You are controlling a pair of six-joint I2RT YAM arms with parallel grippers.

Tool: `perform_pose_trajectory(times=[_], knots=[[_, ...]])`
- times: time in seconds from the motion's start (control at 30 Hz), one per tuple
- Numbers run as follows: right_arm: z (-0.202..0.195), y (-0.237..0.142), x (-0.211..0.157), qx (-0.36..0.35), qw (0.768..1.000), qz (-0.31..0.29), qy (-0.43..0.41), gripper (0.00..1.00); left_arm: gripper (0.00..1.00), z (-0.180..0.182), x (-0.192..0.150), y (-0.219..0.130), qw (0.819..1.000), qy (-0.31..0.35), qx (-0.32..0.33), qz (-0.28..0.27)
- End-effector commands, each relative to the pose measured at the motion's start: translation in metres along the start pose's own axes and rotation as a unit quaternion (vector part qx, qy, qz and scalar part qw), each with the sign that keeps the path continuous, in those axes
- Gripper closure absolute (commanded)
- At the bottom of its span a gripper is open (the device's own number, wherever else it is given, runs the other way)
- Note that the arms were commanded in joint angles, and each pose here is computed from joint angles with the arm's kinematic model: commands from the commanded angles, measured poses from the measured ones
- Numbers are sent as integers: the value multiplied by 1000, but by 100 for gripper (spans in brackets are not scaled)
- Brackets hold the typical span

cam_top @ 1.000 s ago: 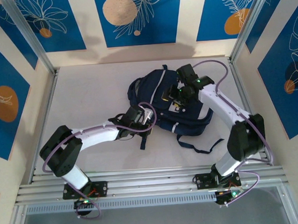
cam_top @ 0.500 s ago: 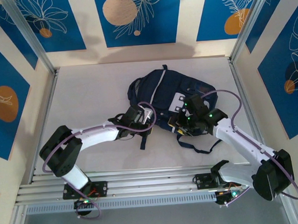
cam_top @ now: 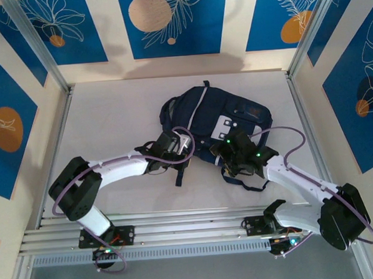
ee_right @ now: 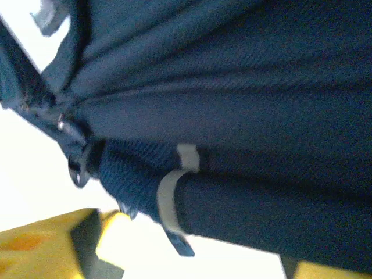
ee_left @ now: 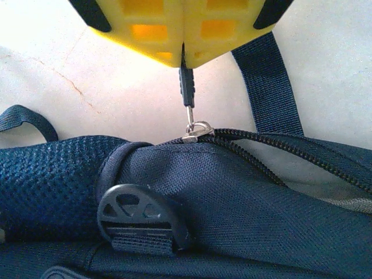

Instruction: Pack the student bag

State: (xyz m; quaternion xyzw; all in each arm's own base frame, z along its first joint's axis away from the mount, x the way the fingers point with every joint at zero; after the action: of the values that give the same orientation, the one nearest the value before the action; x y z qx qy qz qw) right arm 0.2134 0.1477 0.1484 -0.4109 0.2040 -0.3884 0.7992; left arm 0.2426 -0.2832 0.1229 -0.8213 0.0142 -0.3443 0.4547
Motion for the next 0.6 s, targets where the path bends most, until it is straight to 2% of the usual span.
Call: perform_pose_trajectory(times=[0.0, 0.07, 0.13, 0.23, 0.3, 0.33, 0.57], knots=[[-6, 9, 14, -13, 995, -63, 73, 34, 100, -2, 11, -1, 1000, 0, -4, -6], [-8, 12, 17, -26, 994, -72, 80, 47, 100, -2, 12, 2, 1000, 0, 0, -4], [-8, 12, 18, -41, 993, -75, 80, 66, 100, 0, 13, 5, 1000, 1, 7, -1], [-11, 10, 18, -51, 993, -79, 76, 87, 100, 3, 15, 8, 1000, 4, 20, 1], [-14, 8, 18, -54, 992, -82, 75, 97, 100, 4, 16, 9, 1000, 5, 28, 4], [-17, 6, 18, -54, 992, -84, 73, 100, 100, 5, 16, 10, 999, 5, 32, 4], [-28, 3, 19, -49, 993, -85, 71, 100, 100, 10, 16, 17, 999, 4, 40, 8]])
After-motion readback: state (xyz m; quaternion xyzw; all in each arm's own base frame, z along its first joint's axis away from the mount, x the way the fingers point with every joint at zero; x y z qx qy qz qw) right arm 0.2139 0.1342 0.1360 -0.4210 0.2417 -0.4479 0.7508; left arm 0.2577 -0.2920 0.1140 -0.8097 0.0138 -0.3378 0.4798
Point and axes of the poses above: each hand's point on the last joint's axis, 136 mm out from that joint toward the fingers, its own y axis out along the fingers, its own z axis along the line the jaws close on, x = y × z, the point moved 6 cm from there along -y, back along the fingers, and after that the axes turned 2 degrees about y, right-handed, at the moved point
